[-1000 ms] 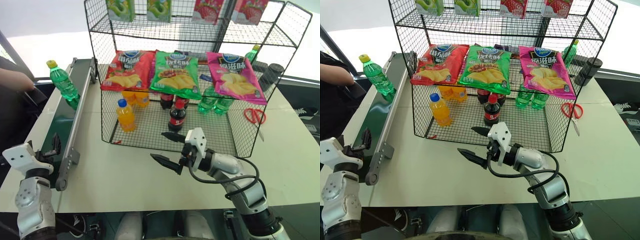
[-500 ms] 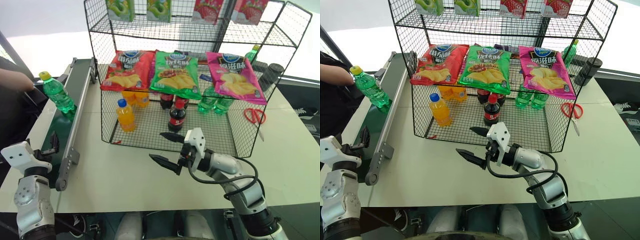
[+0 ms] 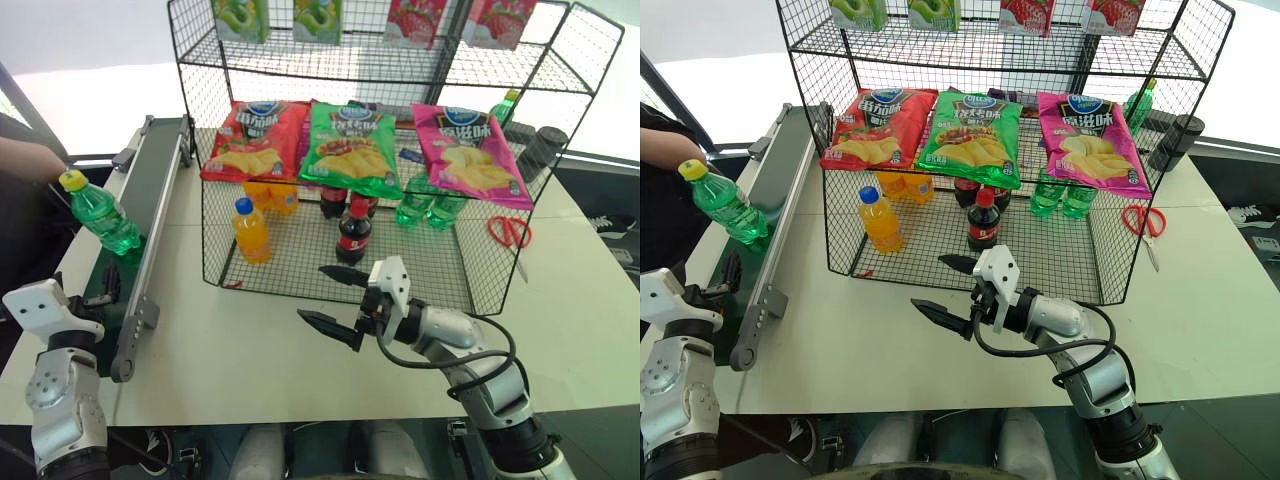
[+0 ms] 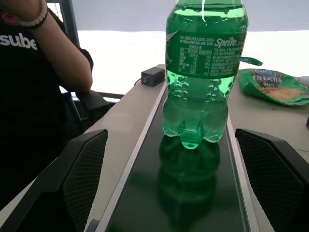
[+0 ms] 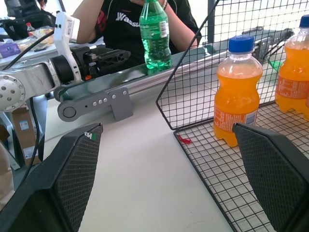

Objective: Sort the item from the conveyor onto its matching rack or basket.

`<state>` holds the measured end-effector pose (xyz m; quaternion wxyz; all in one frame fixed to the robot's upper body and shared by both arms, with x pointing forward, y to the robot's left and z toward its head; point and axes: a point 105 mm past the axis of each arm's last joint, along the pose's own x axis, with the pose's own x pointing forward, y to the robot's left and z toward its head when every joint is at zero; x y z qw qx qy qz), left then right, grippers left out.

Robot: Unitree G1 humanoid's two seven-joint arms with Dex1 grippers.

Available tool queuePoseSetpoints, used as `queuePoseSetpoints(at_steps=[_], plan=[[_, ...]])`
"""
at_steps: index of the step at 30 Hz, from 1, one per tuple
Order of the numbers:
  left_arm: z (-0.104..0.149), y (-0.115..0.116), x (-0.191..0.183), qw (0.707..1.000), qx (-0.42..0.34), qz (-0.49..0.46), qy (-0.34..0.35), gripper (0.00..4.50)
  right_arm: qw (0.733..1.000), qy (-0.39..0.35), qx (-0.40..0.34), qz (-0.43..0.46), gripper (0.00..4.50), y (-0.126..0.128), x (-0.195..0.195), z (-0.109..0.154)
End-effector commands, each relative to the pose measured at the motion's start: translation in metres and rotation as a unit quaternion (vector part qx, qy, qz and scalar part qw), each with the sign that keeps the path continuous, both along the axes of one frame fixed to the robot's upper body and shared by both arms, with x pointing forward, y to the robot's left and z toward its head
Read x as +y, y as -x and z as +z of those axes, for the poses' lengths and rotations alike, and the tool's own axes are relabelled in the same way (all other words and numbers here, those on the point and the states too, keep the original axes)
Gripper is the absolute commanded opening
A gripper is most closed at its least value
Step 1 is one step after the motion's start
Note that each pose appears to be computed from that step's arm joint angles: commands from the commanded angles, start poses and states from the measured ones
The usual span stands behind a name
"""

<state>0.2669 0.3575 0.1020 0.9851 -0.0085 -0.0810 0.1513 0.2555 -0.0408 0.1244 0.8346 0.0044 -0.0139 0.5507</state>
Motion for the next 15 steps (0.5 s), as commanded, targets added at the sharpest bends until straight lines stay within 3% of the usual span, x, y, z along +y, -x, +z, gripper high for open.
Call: queuePoseSetpoints(at_steps=[1,15], plan=[[0.0103,-0.0016,-0.0014,0.999,-0.008,-0.017,-0.026,4.50,0.999,-0.017,-0.023,0.018,4.47,0.0039,0.0070,0.0146],[0.0117,-0.0026,-0.0016,0.999,-0.008,-0.019,-0.026,4.50,0.999,-0.020,-0.024,0.021,4.47,0.0034,0.0087,0.0164]])
